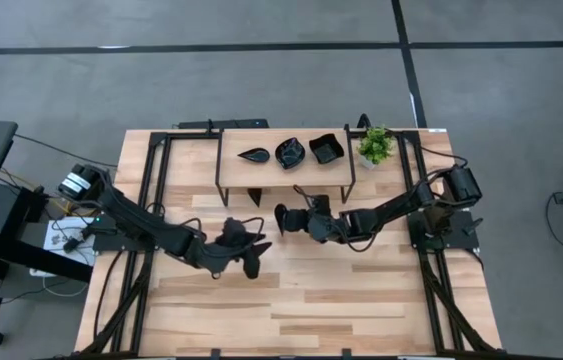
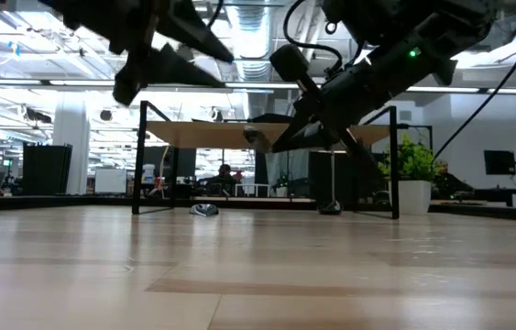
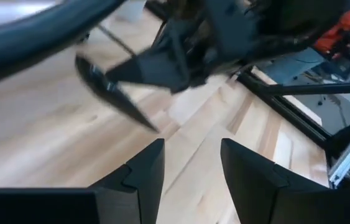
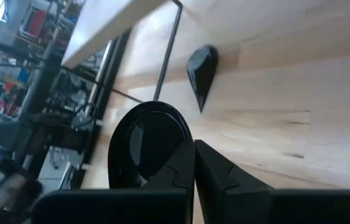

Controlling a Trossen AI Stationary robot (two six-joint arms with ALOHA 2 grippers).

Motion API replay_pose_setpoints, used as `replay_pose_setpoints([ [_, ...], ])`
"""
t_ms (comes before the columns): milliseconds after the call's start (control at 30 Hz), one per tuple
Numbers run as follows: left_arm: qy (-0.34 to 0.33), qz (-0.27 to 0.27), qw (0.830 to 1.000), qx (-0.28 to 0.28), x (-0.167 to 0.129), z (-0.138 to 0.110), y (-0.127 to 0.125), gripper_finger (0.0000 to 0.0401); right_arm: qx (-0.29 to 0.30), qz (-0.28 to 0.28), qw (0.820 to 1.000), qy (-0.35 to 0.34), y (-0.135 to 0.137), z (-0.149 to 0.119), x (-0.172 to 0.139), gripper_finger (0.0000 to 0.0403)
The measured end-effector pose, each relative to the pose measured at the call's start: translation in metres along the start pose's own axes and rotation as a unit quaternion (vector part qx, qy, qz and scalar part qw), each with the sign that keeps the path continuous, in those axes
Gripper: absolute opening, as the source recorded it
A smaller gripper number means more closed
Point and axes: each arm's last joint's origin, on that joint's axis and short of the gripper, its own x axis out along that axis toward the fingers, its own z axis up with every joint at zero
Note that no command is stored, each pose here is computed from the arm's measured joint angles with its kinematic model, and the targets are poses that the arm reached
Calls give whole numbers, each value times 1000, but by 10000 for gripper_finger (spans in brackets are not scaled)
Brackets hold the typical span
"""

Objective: Pick & Place Mini shaped plates
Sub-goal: Stack the black drop shaped plate on the black drop shaped plate on the shelf

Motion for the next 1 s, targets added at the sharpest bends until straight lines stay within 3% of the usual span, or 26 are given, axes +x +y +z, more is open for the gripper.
replay_pose_setpoints([
  [167, 10, 9, 998, -67, 5, -11, 1, 159, -11, 5, 1000, -16, 7, 0, -1, 0],
  [467, -27, 3, 978, -207, 11, 0, 1, 159, -43, 8, 999, -23, 17, 1, -1, 0],
  [1000, -35, 12, 975, -218, 19, 7, 8, 159, -32, 32, 999, -11, 23, -8, -8, 0],
])
